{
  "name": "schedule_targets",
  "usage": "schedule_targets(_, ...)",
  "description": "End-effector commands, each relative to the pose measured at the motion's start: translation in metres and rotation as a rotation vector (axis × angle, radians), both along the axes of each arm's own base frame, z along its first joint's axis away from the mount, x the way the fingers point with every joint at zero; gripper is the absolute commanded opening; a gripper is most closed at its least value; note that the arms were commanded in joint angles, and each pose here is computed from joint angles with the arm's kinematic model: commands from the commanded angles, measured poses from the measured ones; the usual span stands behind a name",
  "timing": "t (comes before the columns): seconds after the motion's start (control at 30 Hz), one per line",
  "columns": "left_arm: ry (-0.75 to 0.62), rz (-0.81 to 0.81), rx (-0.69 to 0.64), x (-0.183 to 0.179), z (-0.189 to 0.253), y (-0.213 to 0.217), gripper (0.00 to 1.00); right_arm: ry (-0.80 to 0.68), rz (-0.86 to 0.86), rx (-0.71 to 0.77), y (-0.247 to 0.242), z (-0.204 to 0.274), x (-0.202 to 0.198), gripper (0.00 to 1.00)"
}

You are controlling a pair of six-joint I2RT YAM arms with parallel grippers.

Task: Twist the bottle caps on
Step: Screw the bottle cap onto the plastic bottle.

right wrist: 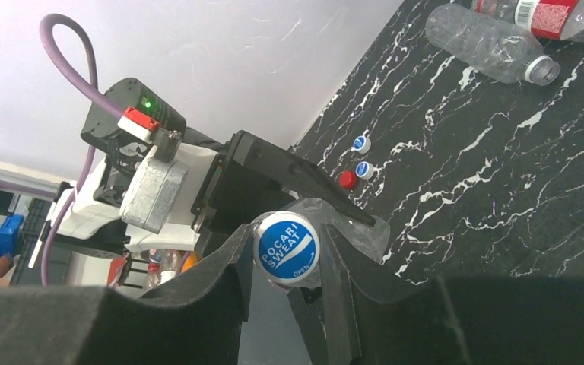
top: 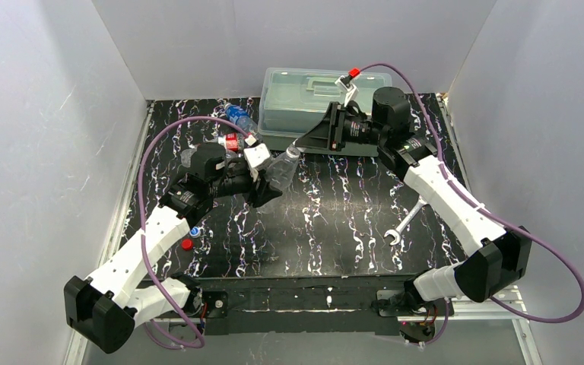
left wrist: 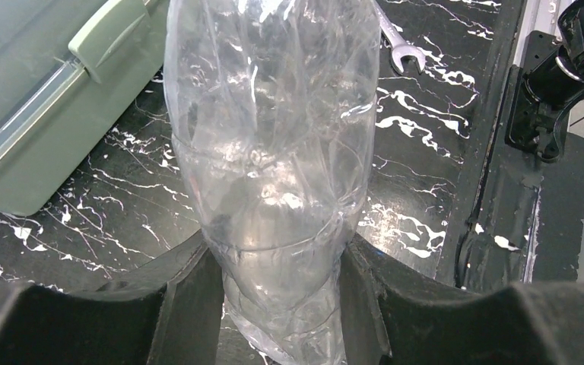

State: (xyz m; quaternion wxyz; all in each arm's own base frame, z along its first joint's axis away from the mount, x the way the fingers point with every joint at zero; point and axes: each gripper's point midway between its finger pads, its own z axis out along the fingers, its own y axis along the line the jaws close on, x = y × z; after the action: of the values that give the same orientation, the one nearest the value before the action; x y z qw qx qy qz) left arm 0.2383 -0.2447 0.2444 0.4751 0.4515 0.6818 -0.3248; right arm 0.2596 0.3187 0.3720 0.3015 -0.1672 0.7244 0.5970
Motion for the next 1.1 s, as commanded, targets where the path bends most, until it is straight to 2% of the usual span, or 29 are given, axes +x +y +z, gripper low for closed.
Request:
schedule_targets(0.0, -0.040, -0.041, -0.028, -0.005, 0.010, -0.005, 0.00, -0.058, 0.008, -0.010, 0.003, 0.008, -0.002, 0.35)
schedule_targets(0.73, 0.010, -0.091, -0.017, -0.009, 0.002, -0.011, 0.00, -0.081, 0.077, -0.057, 0.011, 0.005, -0.017, 0.39)
schedule_targets(1.07, 0.041, -0.105, 0.010, -0.011, -0.001, -0.012, 0.00, -0.134, 0.088, -0.212, 0.009, -0.014, -0.022, 0.41)
